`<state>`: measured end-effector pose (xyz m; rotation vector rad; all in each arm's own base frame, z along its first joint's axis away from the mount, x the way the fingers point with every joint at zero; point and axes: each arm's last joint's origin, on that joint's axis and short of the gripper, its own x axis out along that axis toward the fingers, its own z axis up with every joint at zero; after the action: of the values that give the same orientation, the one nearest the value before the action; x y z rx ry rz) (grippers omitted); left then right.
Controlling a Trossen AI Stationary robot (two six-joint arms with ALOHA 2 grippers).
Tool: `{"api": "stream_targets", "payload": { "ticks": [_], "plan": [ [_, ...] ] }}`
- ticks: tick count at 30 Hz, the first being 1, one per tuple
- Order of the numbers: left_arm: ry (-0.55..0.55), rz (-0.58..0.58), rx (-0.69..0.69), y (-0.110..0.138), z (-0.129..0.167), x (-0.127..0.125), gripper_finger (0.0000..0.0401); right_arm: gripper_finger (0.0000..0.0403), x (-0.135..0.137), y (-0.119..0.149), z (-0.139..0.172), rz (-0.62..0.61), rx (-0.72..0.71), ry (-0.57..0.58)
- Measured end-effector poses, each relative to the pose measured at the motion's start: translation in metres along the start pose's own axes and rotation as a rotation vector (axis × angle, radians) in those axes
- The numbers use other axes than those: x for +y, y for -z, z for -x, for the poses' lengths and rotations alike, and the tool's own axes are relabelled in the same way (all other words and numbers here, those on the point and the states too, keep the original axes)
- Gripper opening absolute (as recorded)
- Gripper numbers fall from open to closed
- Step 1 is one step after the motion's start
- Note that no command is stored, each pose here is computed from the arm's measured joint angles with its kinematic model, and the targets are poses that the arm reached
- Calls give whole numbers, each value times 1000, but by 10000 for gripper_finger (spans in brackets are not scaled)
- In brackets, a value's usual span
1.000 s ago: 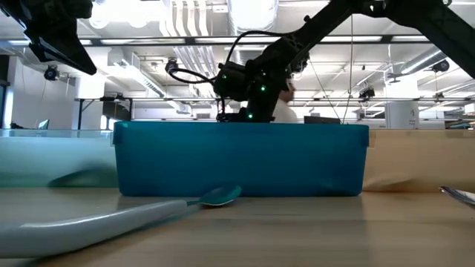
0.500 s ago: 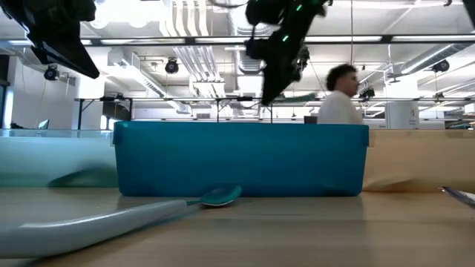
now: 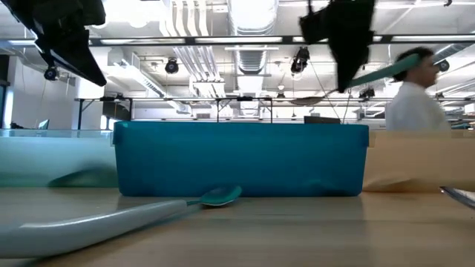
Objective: Sort silverware by color (type)
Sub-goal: Put the green spoon into the orange bin
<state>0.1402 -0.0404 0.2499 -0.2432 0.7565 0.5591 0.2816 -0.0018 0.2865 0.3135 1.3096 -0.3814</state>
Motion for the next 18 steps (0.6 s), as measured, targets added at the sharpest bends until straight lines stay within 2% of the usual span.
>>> {"api": "stream_targets", "payload": {
  "ticks": [7, 14, 18],
  "plan": [
    [76, 40, -67, -9, -4, -14, 39, 28, 9, 45, -23, -57, 101, 39],
    [217, 74, -86, -17, -8, -31, 39, 30, 13, 75, -44, -82, 183, 78],
    [298, 79, -62, -19, -13, -42, 39, 69, 15, 83, -49, -93, 202, 93]
  ]
}}
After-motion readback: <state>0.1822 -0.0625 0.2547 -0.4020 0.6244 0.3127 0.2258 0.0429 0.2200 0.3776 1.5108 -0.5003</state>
